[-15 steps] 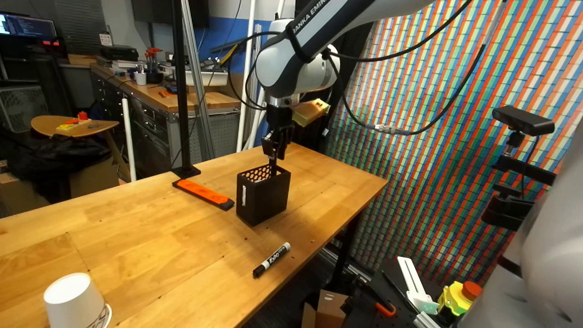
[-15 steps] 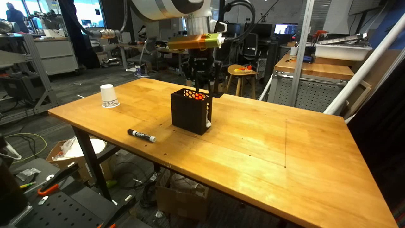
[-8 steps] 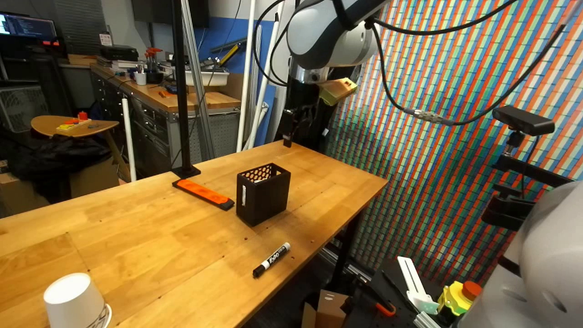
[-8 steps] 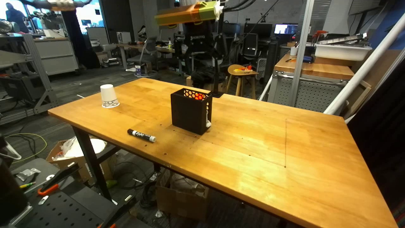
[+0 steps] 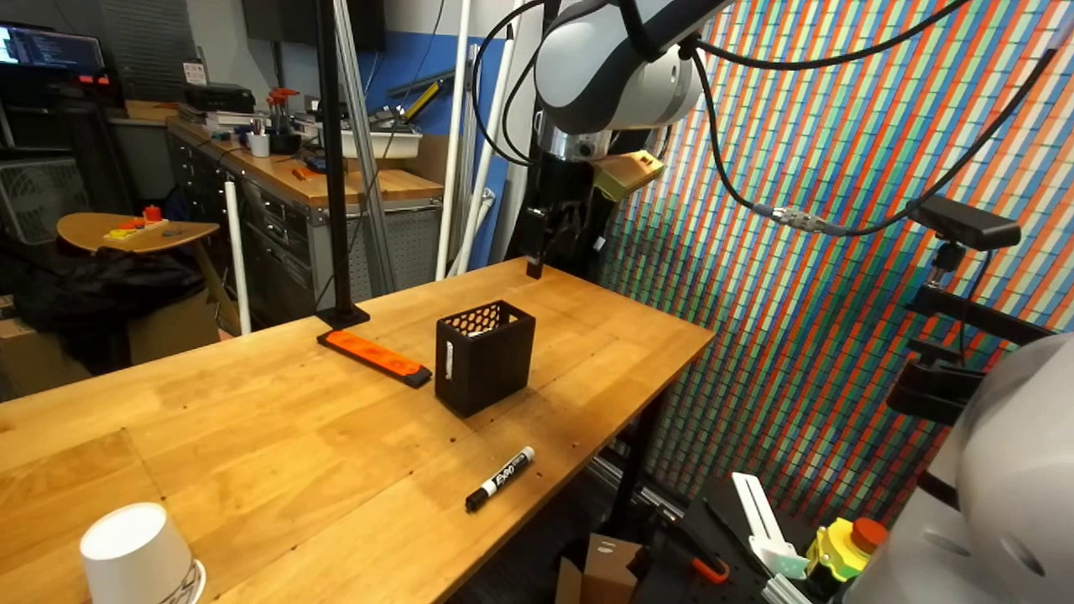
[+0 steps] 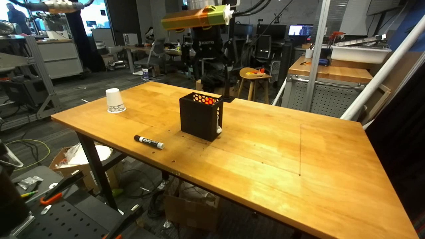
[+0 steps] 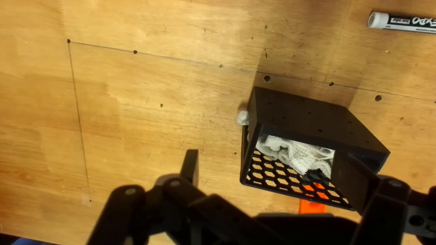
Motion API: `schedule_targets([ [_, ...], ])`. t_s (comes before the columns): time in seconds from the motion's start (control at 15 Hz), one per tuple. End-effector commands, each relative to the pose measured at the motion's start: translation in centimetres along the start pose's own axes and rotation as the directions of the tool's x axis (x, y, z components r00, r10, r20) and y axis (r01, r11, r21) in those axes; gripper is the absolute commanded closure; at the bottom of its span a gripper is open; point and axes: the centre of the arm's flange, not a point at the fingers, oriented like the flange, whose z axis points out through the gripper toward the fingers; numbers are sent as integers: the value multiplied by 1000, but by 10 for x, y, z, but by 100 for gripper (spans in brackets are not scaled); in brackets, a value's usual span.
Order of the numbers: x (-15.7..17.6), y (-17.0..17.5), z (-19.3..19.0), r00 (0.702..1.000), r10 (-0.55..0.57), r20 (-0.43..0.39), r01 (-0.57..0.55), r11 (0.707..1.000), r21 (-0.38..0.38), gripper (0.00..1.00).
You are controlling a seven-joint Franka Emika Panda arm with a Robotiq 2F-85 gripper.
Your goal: Pick up the white towel from the table and put it in the black basket.
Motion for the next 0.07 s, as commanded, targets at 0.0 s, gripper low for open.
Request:
schedule_targets([
  [0.0,0,0,0,1000,0,0,0,1000,0,0],
])
